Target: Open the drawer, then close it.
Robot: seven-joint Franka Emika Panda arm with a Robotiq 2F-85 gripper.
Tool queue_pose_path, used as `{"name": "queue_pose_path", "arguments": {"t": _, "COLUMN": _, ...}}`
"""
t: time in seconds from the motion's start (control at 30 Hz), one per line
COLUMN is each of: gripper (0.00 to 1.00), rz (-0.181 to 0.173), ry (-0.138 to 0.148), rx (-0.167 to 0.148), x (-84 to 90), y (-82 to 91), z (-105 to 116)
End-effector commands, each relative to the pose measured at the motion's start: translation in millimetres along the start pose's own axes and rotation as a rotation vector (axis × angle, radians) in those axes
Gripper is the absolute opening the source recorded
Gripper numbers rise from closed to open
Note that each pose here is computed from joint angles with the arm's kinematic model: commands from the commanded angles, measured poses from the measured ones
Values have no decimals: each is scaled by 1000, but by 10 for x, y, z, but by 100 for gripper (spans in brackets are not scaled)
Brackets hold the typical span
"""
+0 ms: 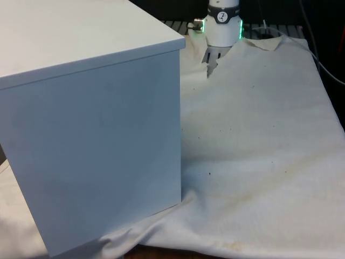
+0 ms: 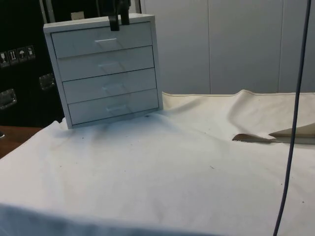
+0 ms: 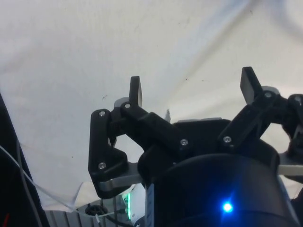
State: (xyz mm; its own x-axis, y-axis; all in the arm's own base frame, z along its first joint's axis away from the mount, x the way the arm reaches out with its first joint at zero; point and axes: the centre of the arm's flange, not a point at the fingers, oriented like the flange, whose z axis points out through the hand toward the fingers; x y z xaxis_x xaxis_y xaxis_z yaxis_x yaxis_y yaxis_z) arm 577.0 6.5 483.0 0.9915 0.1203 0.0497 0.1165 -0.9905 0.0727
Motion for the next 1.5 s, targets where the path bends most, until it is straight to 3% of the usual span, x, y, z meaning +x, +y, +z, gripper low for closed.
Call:
{"name": "queue_pose_path", "arguments": {"t": 0.0, "gripper": 100, "rz": -21, "ry": 6, "rx": 7, "x": -7, "y": -4, "z": -5}}
{"name": "queue_pose_path", "arguments": {"t": 0.03, "gripper": 100, "rz": -9, "ry": 0, "rx": 0, "x": 0, "y": 0, "z": 0}}
{"name": "queue_pose_path", "arguments": {"t": 0.27, "gripper": 100, "rz": -93, "ry": 4, "rx": 3, "x": -2, "y": -5, "z": 0}}
{"name": "queue_pose_path", "arguments": {"t": 0.3, "gripper": 100, "rz": -75, "ry": 0, "rx": 0, "x": 0, "y": 0, "z": 0}}
{"name": "queue_pose_path", "arguments": {"t": 0.57, "gripper": 100, "rz": -159, "ry": 20, "rx": 0, "x": 14, "y": 23, "z": -9}}
{"name": "queue_pose_path", "arguments": {"t": 0.9, "gripper": 100, "rz": -185, "ry": 8, "rx": -10, "x": 19, "y": 5, "z": 11}}
{"name": "queue_pose_path", "arguments": {"t": 1.17, "gripper": 100, "rz": -249, "ry": 30, "rx": -20, "x": 43, "y": -7, "z": 67}}
{"name": "queue_pose_path", "arguments": {"t": 1.2, "gripper": 100, "rz": -236, "ry": 17, "rx": -17, "x": 39, "y": 2, "z": 60}}
{"name": "queue_pose_path", "arguments": {"t": 1.23, "gripper": 100, "rz": -256, "ry": 32, "rx": -21, "x": 44, "y": -8, "z": 71}}
{"name": "queue_pose_path", "arguments": {"t": 1.47, "gripper": 100, "rz": -306, "ry": 61, "rx": -27, "x": 61, "y": 41, "z": 122}}
